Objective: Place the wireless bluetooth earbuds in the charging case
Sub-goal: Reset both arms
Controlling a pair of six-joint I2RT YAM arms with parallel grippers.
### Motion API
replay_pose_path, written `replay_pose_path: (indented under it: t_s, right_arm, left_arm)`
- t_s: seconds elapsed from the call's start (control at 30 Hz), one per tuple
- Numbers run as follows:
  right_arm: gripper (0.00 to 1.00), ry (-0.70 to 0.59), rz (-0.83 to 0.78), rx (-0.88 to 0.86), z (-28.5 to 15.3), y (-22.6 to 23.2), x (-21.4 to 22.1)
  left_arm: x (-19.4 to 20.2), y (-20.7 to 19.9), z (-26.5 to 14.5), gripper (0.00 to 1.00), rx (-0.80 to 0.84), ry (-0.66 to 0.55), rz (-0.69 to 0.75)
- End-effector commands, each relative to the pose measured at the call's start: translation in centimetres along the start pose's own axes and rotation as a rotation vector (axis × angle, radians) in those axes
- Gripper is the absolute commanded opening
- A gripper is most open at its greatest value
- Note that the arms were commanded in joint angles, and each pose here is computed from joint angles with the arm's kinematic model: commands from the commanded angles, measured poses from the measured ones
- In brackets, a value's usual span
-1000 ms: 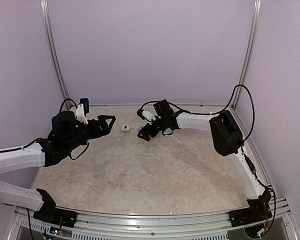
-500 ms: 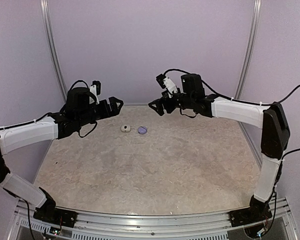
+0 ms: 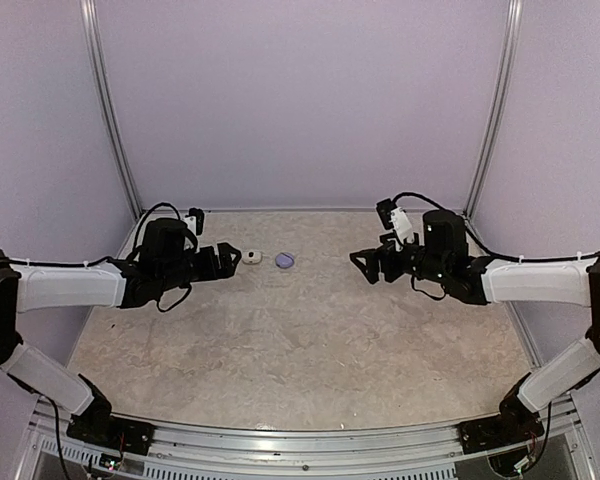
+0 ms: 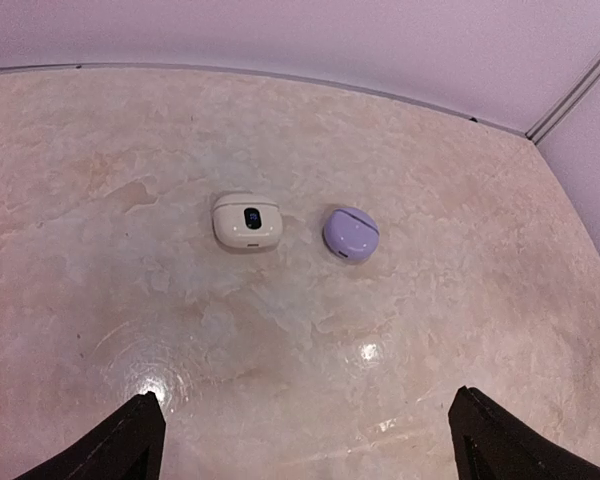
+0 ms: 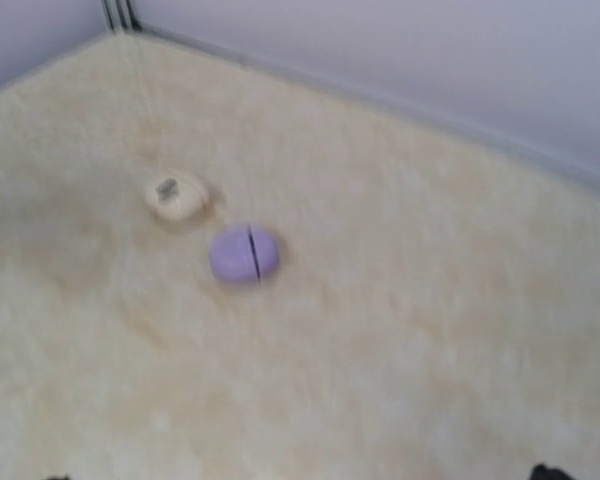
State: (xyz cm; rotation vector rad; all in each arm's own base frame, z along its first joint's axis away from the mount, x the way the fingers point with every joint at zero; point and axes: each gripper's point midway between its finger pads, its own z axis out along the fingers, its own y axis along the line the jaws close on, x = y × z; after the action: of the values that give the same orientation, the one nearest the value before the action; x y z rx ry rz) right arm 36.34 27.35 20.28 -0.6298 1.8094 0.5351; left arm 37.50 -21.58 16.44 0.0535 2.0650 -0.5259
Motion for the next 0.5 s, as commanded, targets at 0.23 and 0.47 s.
replay_pose_path:
  t_s: [0.23, 0.47]
  right_arm:
    - [1.0, -0.085, 0.114, 0.037, -1.9, -0.7, 3.5]
    - [1.0, -0.085, 0.112, 0.028, -1.7, -0.6, 3.6]
  left_arm:
    - [2.5, -0.1, -0.8, 0.99, 0.021, -0.053, -0.027]
    - [2.4, 0.1, -0.9, 0.99, 0.008, -0.068, -0.03]
